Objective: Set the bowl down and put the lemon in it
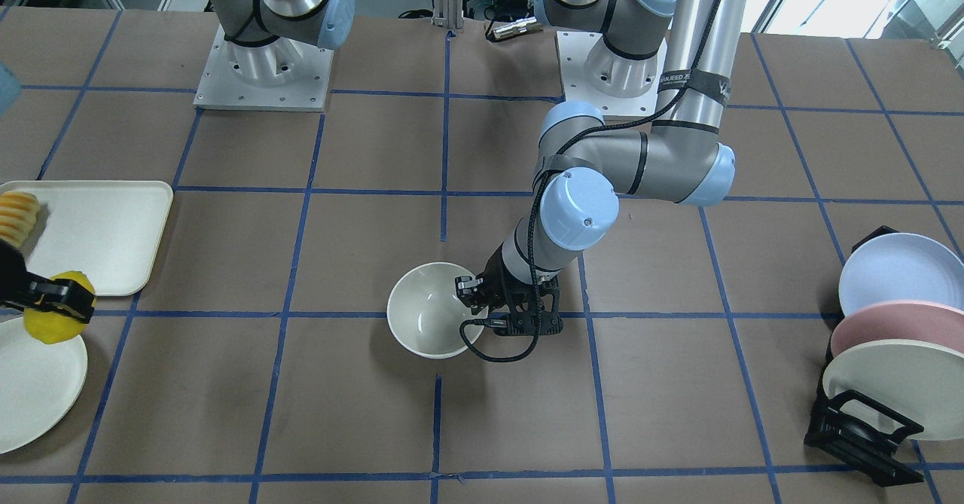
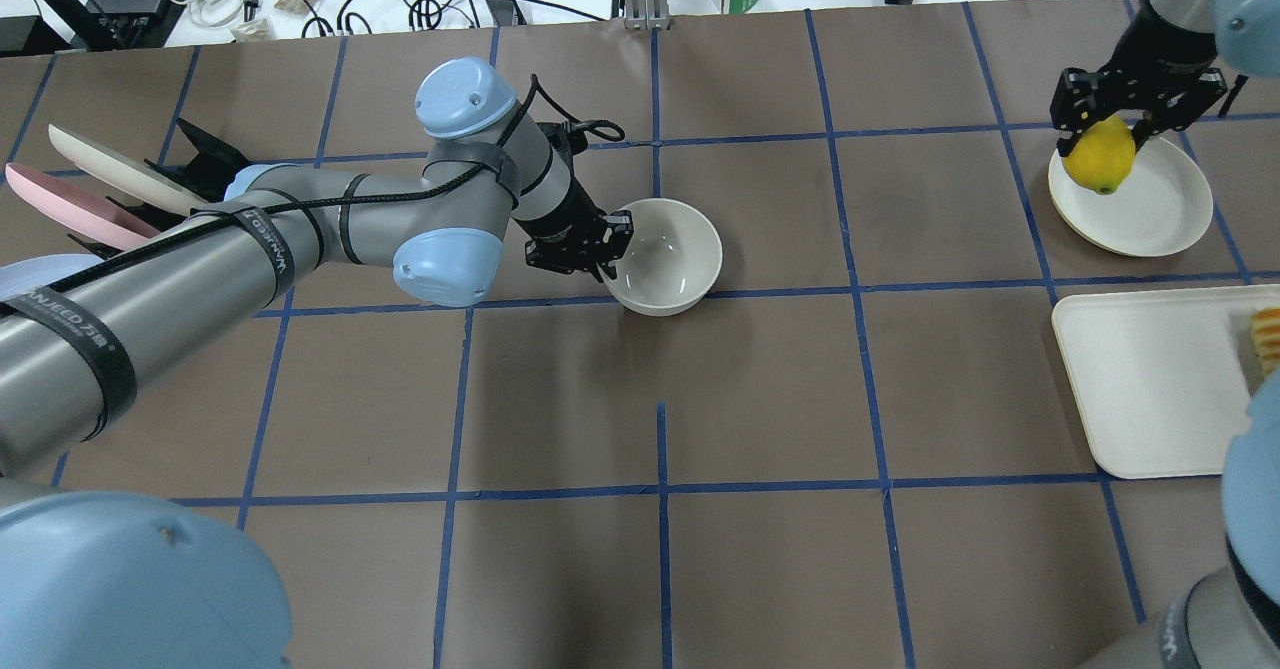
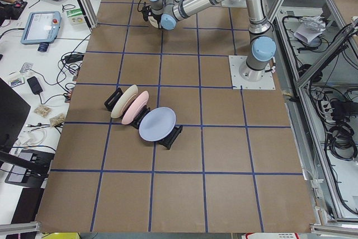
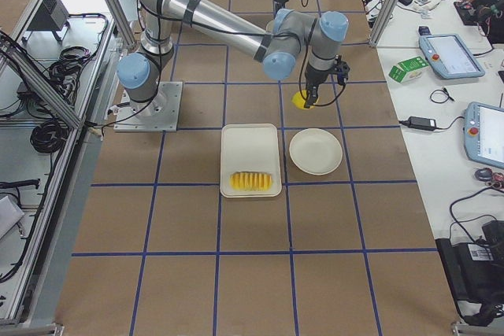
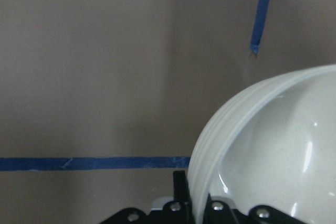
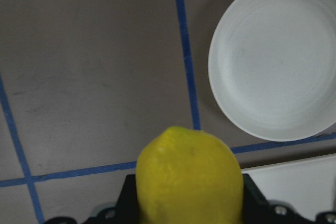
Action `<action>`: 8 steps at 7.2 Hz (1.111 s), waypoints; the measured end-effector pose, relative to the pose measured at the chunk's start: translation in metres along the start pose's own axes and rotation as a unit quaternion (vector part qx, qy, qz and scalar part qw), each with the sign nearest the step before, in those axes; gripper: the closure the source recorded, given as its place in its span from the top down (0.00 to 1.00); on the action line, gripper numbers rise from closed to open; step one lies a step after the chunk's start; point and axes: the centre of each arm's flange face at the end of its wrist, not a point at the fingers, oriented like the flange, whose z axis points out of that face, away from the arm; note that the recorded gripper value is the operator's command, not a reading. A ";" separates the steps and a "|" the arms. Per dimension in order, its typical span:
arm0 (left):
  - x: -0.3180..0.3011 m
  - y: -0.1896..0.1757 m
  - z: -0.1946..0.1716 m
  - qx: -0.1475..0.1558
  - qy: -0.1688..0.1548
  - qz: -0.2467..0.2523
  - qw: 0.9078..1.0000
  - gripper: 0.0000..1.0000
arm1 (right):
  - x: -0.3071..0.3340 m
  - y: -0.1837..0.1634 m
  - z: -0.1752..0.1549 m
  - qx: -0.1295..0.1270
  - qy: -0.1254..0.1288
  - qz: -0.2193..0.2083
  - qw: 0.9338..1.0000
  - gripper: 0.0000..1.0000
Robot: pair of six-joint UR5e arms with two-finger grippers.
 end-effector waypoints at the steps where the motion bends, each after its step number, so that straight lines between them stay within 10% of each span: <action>1: 0.000 0.000 0.000 0.002 0.000 0.003 1.000 0.75 | -0.037 0.010 -0.014 0.002 -0.001 0.006 1.000 0.00; 4: -0.023 -0.015 -0.046 0.024 -0.008 -0.002 1.000 0.84 | -0.144 0.043 -0.044 0.018 -0.022 -0.003 1.000 0.00; 8: -0.079 -0.003 -0.213 -0.013 -0.118 0.026 0.993 0.86 | -0.249 0.068 -0.036 0.016 -0.077 0.035 0.996 0.00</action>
